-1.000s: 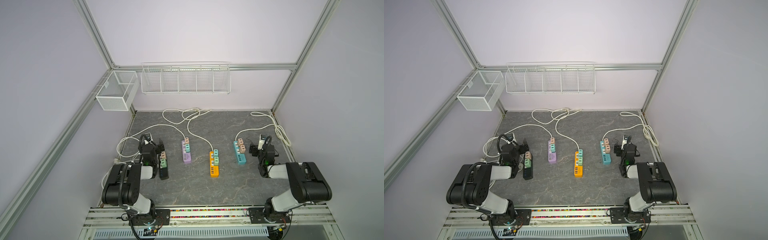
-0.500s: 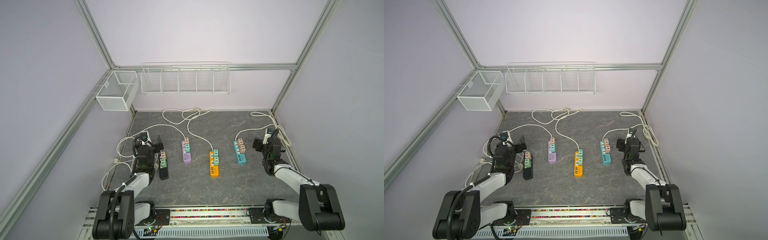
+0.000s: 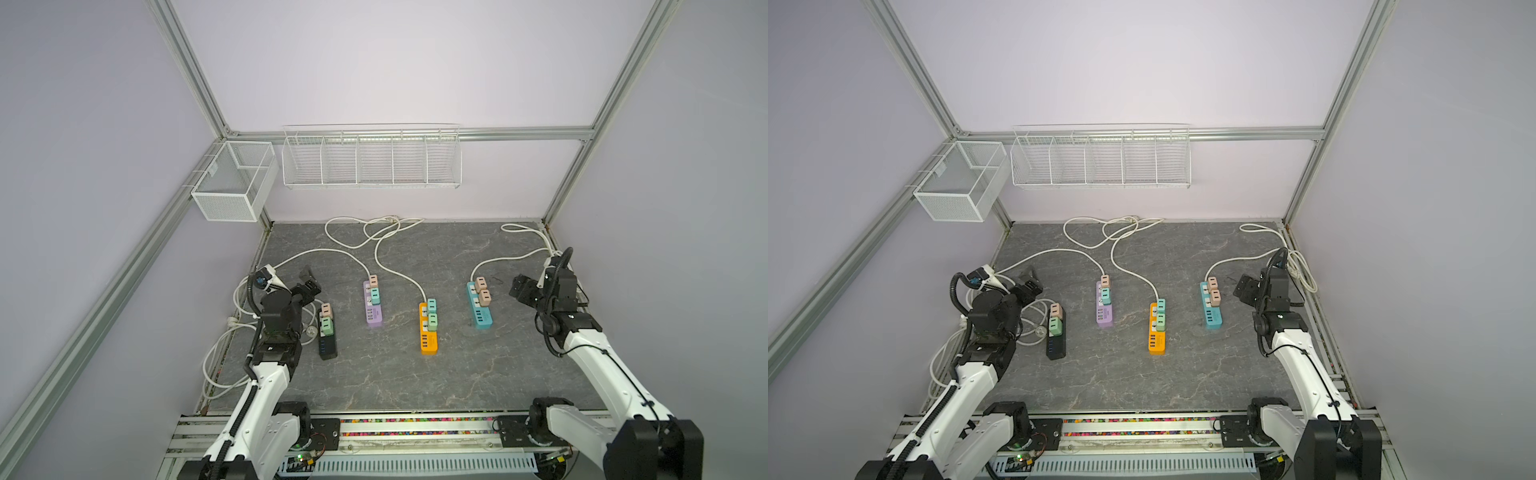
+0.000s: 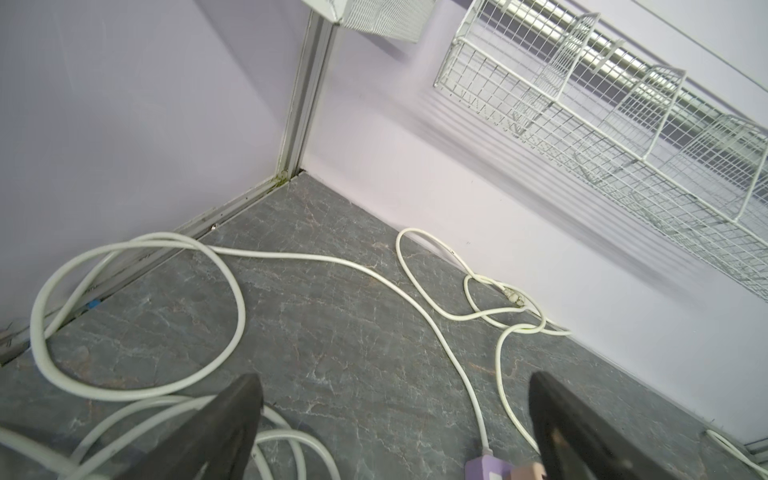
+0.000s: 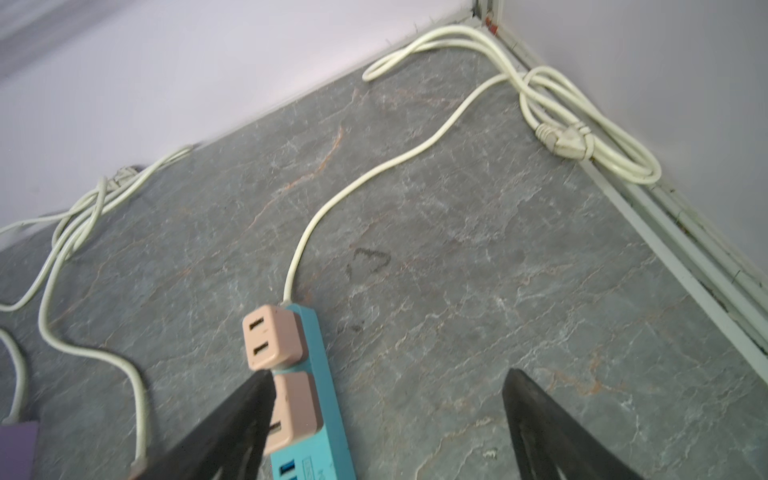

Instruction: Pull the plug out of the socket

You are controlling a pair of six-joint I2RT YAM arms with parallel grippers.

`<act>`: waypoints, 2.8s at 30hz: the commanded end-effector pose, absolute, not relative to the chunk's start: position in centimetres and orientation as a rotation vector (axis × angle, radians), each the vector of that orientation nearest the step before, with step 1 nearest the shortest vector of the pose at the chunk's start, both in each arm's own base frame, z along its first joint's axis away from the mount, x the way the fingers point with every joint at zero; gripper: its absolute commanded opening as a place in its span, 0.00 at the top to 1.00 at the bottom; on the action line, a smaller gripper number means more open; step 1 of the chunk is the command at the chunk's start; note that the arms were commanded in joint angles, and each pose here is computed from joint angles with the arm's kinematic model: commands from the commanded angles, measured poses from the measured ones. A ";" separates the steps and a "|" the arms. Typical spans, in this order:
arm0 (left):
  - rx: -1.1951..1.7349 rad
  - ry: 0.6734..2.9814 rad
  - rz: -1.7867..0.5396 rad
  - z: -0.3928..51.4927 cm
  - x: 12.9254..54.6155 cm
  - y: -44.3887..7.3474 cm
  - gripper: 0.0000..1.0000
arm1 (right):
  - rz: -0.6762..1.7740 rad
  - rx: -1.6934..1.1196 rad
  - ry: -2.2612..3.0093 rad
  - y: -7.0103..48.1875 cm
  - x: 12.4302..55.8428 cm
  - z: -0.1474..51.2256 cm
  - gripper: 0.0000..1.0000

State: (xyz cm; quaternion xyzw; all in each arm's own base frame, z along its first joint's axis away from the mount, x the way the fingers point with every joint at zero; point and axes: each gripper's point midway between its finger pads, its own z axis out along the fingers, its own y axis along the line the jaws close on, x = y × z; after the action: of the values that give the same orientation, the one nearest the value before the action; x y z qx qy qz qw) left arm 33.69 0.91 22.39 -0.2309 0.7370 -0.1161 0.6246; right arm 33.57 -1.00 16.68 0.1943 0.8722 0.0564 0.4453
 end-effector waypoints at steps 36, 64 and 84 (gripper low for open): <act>-0.174 2.084 -0.834 21.8 27.8 -20.8 0.01 | 0.284 0.138 2.687 9.5 28.2 8.2 0.12; -0.009 2.187 -0.859 19.5 28.8 -28.9 0.01 | 0.179 0.099 2.774 10.2 32.0 4.1 0.20; 0.018 2.239 -0.885 18.8 28.2 -29.6 0.01 | 0.123 0.009 2.823 10.6 31.0 3.0 0.49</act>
State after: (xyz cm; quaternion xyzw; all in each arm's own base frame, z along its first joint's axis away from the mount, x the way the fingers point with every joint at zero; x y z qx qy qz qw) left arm 28.21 -28.93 17.77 0.0065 0.8713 -0.3317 0.3617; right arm 31.31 10.40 3.12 0.0157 0.9847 0.0499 0.1659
